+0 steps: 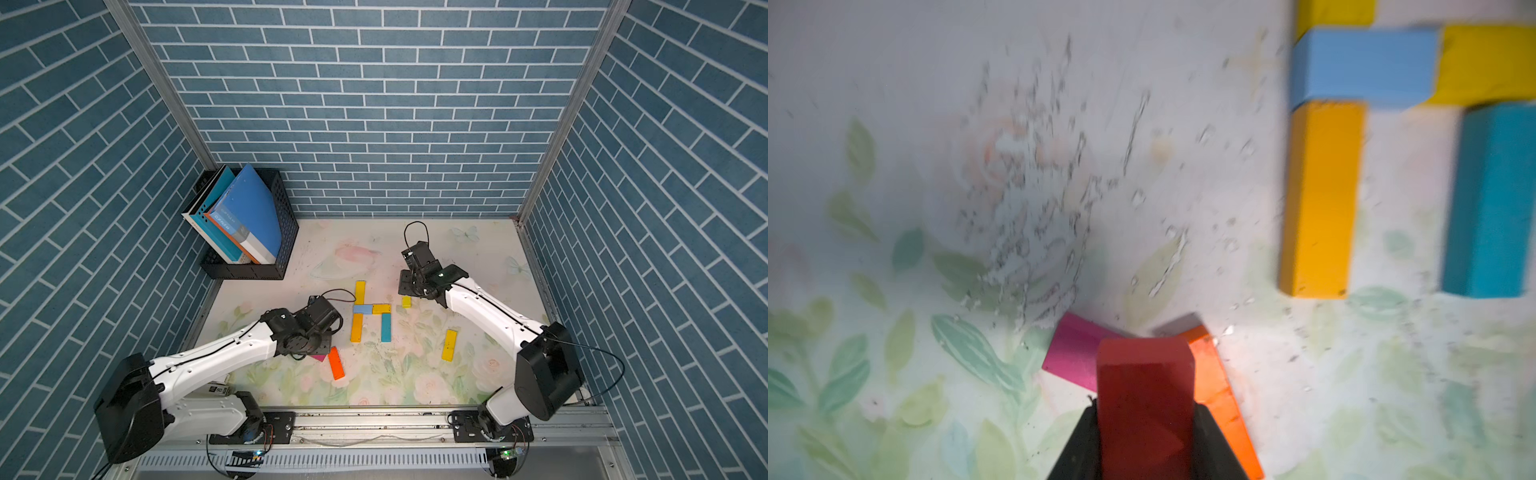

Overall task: Assemble the letter h with building blocks
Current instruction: Pick up the building block from the center of the board, then place the building block at the center of the board, then pick up the building block from the center of the board, then place the building block at the center of the board, then pick up the building block from the center of the board, then assemble the building block at the center of the board, then pick up the building block from the center of the board.

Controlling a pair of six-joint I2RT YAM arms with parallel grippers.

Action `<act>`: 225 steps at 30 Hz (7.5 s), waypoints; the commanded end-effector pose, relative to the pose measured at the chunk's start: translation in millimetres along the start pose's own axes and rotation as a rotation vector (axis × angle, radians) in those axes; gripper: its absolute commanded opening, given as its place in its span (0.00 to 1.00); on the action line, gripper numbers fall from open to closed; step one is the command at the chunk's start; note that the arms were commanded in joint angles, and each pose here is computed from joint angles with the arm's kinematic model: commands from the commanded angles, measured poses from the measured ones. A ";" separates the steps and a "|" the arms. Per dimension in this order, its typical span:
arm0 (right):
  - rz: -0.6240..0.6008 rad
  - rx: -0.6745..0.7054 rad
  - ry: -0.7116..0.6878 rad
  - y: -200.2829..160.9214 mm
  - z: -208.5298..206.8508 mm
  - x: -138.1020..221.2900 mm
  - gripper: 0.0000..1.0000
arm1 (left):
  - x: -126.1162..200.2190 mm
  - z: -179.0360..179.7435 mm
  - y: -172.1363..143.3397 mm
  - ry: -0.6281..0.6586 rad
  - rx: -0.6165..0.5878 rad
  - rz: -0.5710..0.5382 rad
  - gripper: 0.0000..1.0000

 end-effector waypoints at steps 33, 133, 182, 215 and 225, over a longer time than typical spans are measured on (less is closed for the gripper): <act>0.107 -0.187 -0.091 -64.5 -106.5 26.0 0.63 | 63.3 -205.2 114.8 -0.297 -0.351 -0.308 0.80; 0.362 0.269 -0.164 -73.9 -41.1 -85.8 0.39 | 57.1 41.4 127.8 -0.344 0.259 -0.402 0.56; 0.309 0.097 -0.270 -54.0 -29.3 -111.5 0.79 | 40.5 44.2 118.2 -0.336 0.271 -0.373 0.57; 0.244 0.137 -0.204 -29.2 -5.3 -80.4 0.98 | 47.6 53.2 105.6 -0.284 0.302 -0.356 0.65; 0.135 0.201 -0.072 -21.2 35.2 -20.3 0.98 | -0.4 60.6 1.0 -0.158 0.376 -0.042 0.76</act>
Point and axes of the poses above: each gripper's point midway between its finger pads, its own x axis back along the fingers, its own z axis along the line the jaws close on, y = z × x, the point moved 7 cm from there along x, back along the fingers, and after that the axes turned 7 degrees about -x, right-handed, at the moved point
